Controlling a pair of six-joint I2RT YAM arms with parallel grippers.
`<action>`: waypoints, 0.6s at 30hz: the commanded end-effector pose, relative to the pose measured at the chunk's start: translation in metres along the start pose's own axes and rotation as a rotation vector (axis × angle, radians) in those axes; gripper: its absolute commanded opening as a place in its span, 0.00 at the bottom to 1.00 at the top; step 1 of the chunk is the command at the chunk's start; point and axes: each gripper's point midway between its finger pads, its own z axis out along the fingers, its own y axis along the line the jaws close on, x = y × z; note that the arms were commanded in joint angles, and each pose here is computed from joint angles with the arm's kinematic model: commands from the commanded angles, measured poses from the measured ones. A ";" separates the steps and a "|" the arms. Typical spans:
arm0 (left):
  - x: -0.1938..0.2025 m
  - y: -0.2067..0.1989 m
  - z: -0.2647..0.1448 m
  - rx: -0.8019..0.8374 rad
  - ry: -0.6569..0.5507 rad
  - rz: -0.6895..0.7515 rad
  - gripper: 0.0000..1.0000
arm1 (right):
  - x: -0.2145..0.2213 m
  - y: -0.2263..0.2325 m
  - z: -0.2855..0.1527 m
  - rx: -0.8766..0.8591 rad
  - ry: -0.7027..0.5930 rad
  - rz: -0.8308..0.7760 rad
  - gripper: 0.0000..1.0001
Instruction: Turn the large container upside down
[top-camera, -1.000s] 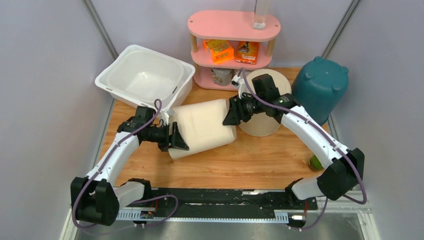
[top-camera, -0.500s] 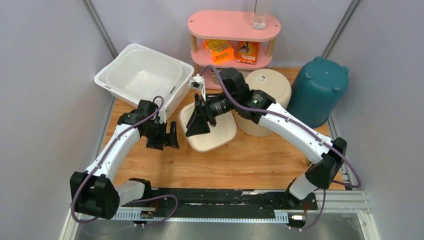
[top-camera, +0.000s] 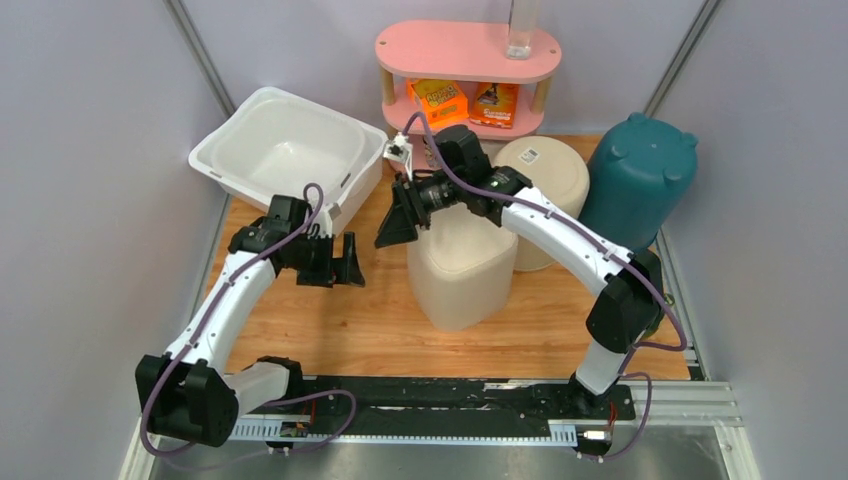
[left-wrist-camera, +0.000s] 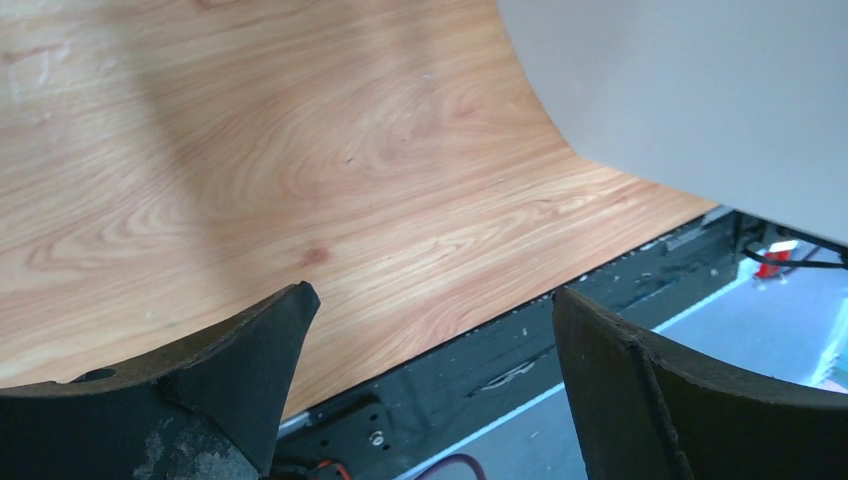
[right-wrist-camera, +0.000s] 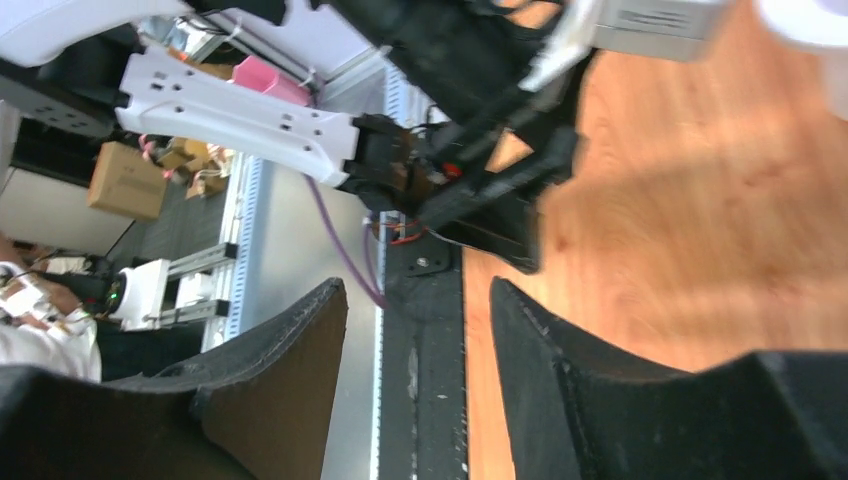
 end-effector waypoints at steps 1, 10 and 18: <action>-0.027 -0.032 -0.018 0.143 -0.122 0.059 1.00 | -0.016 -0.022 -0.034 0.074 -0.076 -0.042 0.59; -0.066 -0.025 -0.060 0.002 -0.289 0.302 1.00 | -0.048 0.005 -0.067 0.091 -0.142 -0.286 0.69; -0.151 0.017 -0.127 -0.430 -0.441 0.485 1.00 | -0.021 0.058 -0.040 0.051 -0.051 -0.471 0.74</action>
